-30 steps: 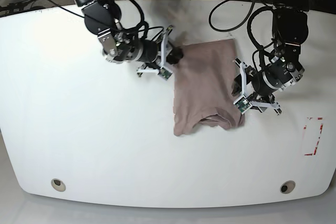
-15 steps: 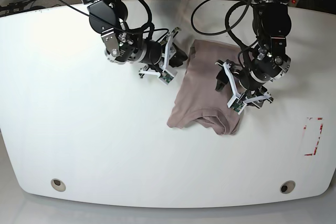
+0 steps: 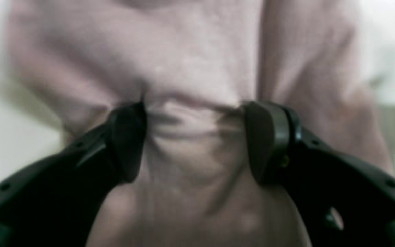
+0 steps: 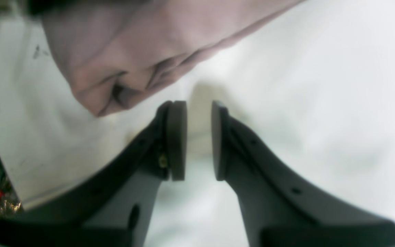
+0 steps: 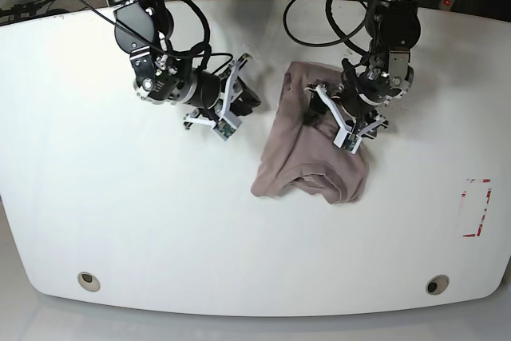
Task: Fold the T-shirt properly
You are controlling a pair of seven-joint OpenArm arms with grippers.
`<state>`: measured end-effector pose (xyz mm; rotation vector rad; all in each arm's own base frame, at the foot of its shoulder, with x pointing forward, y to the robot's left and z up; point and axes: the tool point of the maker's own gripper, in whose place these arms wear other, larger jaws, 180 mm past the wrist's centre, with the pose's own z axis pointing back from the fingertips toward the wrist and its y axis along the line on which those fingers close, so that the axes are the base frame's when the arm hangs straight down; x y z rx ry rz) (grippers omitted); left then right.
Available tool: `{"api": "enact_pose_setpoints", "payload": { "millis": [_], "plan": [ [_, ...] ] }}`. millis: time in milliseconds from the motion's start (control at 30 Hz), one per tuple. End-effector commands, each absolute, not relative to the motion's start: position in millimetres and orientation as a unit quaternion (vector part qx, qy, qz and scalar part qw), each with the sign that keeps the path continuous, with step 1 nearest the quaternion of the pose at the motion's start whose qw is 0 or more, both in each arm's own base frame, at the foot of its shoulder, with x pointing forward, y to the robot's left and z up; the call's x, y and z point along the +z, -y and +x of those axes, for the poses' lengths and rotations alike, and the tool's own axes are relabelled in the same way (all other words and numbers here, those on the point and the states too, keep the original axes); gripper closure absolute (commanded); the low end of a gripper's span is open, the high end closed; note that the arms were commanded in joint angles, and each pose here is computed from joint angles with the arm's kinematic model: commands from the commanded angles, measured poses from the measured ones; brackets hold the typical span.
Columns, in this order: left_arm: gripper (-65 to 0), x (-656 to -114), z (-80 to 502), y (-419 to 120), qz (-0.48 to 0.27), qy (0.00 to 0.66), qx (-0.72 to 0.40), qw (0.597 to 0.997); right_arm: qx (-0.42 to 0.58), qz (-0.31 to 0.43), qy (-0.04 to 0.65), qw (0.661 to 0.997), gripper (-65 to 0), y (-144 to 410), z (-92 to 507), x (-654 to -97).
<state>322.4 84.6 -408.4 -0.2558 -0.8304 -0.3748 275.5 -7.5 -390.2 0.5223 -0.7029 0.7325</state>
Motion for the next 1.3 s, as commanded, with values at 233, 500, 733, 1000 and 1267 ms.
{"api": "enact_pose_setpoints", "payload": {
  "millis": [233,500,733,1000,1267],
  "plan": [
    [-42.8,-447.1,303.2,-251.5,0.015,0.302,-0.174,0.937,0.238,0.303,0.401,0.831,-12.2,50.8,305.4,-346.1],
    [-42.8,-439.6,259.8,-404.8,0.118,0.226,-0.098,0.962,0.218,0.286,0.425,0.831,-12.2,78.8,316.5,-332.7],
    [-42.6,-421.7,218.2,-471.1,0.113,0.207,-0.095,0.967,0.22,0.285,0.427,0.829,-12.2,77.8,310.1,-330.0],
    [-40.0,-372.7,221.4,-513.9,0.145,0.229,-0.1,0.957,0.216,0.289,0.418,0.834,-12.2,75.8,296.7,-337.0],
    [-36.4,-306.1,270.7,-490.4,0.187,0.339,-0.123,0.914,0.217,0.208,0.45,0.841,-12.2,105.4,302.1,-340.9]
  ]
}}
